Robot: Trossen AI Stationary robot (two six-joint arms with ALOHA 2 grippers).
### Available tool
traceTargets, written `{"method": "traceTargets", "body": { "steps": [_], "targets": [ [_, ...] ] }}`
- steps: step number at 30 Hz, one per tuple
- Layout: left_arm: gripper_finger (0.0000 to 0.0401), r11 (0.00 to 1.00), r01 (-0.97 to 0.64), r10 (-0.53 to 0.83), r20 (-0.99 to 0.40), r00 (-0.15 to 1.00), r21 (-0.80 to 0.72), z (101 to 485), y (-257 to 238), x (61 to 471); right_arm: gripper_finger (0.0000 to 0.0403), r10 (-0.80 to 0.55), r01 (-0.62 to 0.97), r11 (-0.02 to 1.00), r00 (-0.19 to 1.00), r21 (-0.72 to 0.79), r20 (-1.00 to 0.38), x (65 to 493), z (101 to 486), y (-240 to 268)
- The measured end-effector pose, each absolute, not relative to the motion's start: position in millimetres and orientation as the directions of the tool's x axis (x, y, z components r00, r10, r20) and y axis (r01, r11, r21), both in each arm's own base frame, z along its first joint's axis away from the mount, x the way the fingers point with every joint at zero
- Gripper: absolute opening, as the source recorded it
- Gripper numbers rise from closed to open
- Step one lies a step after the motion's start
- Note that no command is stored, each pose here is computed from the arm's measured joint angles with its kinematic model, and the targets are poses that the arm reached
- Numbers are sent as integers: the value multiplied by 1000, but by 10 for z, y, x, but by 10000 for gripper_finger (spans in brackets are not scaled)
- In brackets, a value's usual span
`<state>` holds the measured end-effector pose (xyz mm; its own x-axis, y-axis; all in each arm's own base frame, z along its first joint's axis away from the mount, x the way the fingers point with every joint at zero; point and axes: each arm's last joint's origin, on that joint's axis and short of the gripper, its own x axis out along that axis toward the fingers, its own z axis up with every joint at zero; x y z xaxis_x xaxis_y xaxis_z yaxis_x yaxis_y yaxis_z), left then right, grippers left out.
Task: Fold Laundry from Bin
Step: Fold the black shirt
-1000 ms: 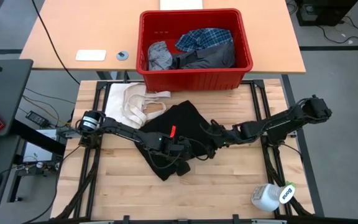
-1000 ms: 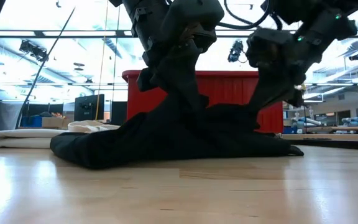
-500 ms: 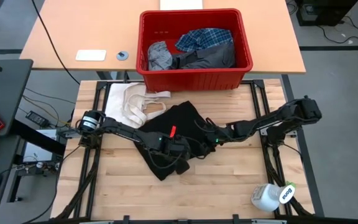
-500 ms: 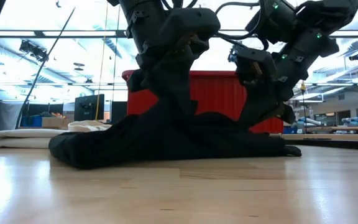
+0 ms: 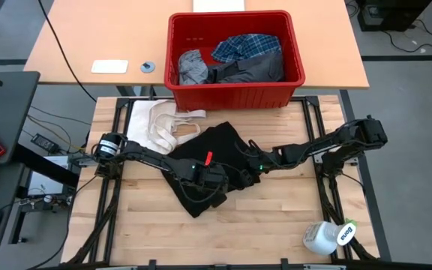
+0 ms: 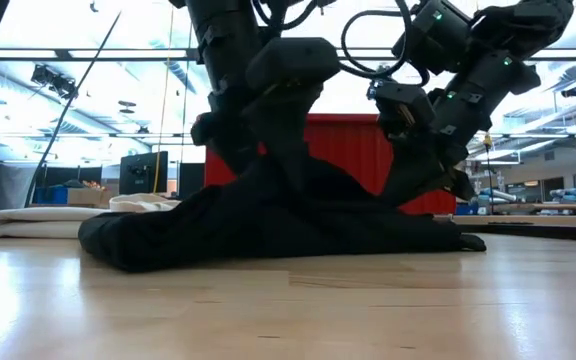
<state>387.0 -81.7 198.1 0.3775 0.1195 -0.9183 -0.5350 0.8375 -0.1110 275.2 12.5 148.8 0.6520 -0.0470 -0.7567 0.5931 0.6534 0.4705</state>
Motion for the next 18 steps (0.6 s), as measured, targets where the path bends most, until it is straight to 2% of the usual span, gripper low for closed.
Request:
{"method": "traceTargets", "body": {
  "steps": [4,8,12,15,18],
  "targets": [
    [313,861,-502,143,-912,385,-77,2044,-837,3834,22,-63,607,641,652,470,-756,2755,1489,64],
    [313,860,-509,225,-879,420,-23,2238,-830,3747,22,-83,621,622,658,477,-749,2764,1496,-20],
    [313,824,-565,297,-877,377,36,2324,-728,3657,23,-99,631,610,660,478,-745,2767,1499,-106],
    [313,803,-595,294,-891,346,34,2345,-672,3617,28,-95,619,625,665,476,-740,2770,1505,-173],
    [313,810,-586,262,-886,383,-14,2364,-703,3646,44,-78,611,627,667,484,-741,2766,1504,-235]
  ]
}}
